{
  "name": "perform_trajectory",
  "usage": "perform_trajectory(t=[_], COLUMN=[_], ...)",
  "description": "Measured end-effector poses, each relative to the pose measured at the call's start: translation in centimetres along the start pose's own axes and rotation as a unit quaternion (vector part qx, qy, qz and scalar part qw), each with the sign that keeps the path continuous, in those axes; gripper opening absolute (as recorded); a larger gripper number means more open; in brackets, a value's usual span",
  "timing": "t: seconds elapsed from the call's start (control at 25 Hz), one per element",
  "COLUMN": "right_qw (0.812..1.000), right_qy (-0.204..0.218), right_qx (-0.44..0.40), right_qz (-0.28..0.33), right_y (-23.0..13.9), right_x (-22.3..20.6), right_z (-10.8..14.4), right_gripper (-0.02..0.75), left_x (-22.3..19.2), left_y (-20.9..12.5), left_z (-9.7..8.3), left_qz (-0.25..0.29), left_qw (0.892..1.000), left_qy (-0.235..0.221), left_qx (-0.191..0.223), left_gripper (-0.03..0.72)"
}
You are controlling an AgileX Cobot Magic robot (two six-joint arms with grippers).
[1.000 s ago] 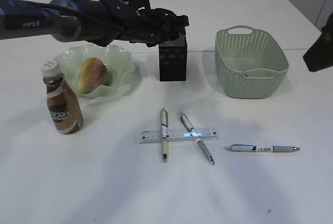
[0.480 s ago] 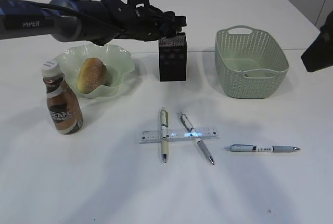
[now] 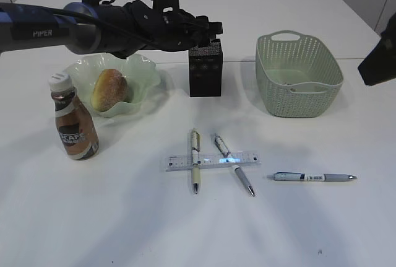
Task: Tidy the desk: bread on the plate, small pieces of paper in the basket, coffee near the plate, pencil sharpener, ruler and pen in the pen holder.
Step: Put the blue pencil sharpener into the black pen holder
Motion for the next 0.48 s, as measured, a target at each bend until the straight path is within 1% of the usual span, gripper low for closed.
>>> perform_trajectory(t=[0.32, 0.48], right_qw=[1.000, 1.000], right_qy=[0.000, 0.000], right_qx=[0.001, 0.001], right_qz=[0.000, 0.000], right_y=[0.00, 0.00], right_x=[0.00, 0.00], right_z=[0.00, 0.00], right_gripper=[0.387, 0.388], left_x=[0.00, 0.00], left_y=[0.09, -0.07], left_z=[0.04, -0.50], left_qz=[-0.004, -0.003], left_qw=[1.000, 1.000], left_qy=[0.002, -0.002], left_qx=[0.000, -0.002], left_gripper=[0.342, 0.342])
Point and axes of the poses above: a point on each arm's last joint axis where the gripper is mounted, x pointing back along that axis away from the gripper, z along the wrist's bending axis when the last joint is at zero, y = z × x, the point moved 1 cm from there along -x, pointing out along that axis toward the gripper, and after that the axes turned 6 degrees about -x, right-handed, at the moved point
